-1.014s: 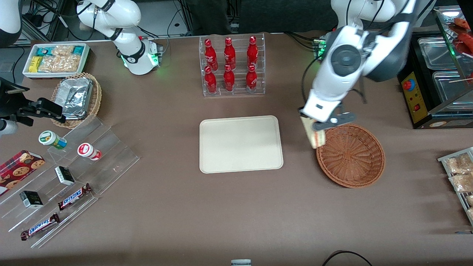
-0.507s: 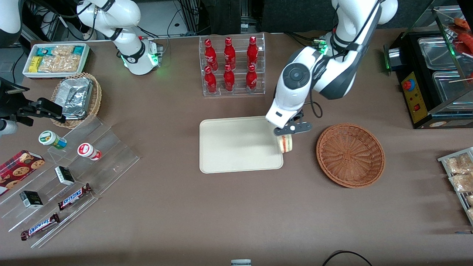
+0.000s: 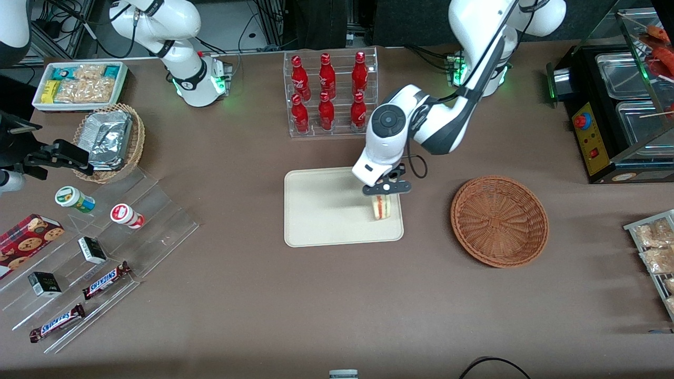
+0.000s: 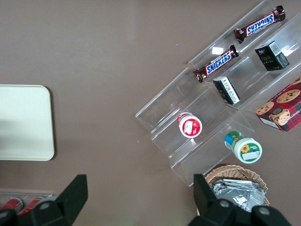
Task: Place sandwich from basket to tray
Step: 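Carry the held sandwich with the left gripper over the cream tray, then lower the sandwich onto the tray and open the left gripper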
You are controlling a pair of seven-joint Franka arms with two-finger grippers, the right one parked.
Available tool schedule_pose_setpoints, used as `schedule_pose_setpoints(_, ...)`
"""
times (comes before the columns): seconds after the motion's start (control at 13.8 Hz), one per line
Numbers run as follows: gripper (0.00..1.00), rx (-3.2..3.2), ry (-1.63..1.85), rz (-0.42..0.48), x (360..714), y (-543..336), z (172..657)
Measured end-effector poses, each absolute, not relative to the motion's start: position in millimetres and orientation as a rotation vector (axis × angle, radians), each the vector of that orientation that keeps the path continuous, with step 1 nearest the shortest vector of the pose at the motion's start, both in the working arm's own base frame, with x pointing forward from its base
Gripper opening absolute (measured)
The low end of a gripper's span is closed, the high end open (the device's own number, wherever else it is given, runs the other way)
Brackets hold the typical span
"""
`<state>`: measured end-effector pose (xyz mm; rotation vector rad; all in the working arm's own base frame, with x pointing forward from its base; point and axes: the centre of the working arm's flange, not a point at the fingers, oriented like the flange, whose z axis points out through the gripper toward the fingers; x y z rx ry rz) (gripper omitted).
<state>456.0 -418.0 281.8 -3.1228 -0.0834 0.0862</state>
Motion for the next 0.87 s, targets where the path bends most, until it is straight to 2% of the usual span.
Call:
schedule_pose_setpoints(0.43,0.15,-3.180,-0.065,0.020,441.1,-474.4,266.2)
schedule_pose_setpoints(0.87,0.15,-3.167,-0.041,0.051,424.6,-508.2,236.6)
